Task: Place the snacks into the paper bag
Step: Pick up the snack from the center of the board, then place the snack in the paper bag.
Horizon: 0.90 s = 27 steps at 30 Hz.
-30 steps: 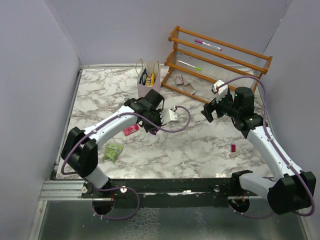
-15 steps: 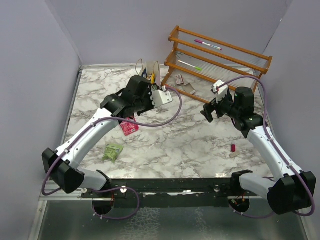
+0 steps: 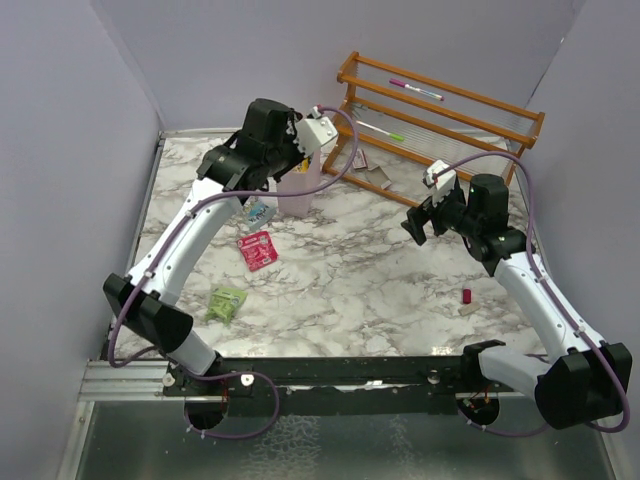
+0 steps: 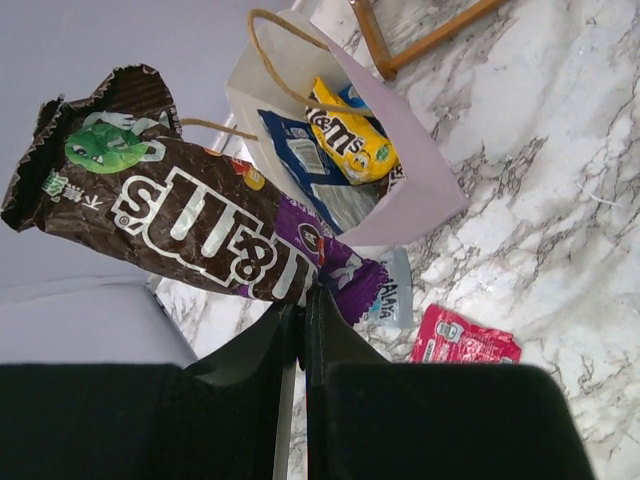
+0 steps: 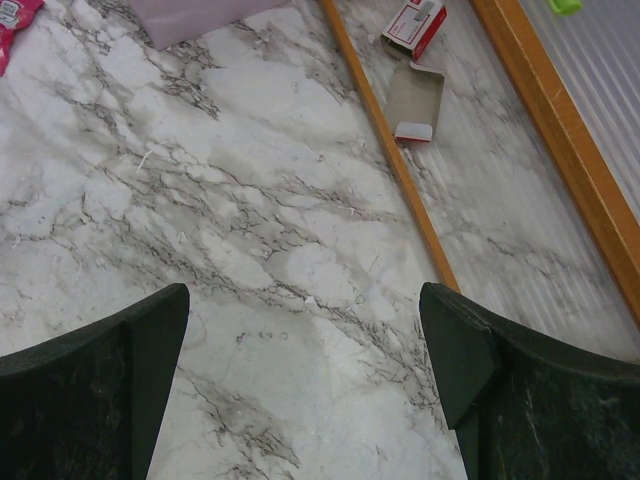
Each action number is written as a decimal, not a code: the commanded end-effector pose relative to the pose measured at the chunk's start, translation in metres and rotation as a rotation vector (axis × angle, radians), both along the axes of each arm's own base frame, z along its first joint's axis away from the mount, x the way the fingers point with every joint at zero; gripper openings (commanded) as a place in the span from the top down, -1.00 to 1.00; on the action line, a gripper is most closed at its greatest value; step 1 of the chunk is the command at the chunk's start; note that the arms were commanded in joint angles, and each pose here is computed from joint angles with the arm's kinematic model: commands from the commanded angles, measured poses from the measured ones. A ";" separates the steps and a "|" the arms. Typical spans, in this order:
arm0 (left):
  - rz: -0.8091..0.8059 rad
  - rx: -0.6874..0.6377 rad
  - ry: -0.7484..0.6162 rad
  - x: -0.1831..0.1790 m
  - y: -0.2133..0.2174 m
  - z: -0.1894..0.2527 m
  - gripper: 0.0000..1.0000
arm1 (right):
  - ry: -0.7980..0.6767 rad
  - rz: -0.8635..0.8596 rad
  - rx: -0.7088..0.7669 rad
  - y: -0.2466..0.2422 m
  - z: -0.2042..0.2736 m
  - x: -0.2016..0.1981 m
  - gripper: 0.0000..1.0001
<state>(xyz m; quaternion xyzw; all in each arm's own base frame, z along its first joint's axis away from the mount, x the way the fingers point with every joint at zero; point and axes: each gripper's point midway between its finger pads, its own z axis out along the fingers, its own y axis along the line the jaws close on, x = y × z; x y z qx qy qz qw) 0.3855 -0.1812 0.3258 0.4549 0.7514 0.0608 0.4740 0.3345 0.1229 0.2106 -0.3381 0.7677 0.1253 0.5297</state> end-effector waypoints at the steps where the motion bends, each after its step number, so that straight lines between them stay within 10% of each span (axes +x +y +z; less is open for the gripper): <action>1: 0.038 -0.031 0.006 0.022 -0.008 0.005 1.00 | -0.001 0.015 0.001 0.000 -0.001 -0.002 -0.99; 27: 0.084 -0.025 0.170 0.084 -0.016 -0.051 1.00 | 0.001 0.018 0.001 0.001 -0.001 -0.002 -0.99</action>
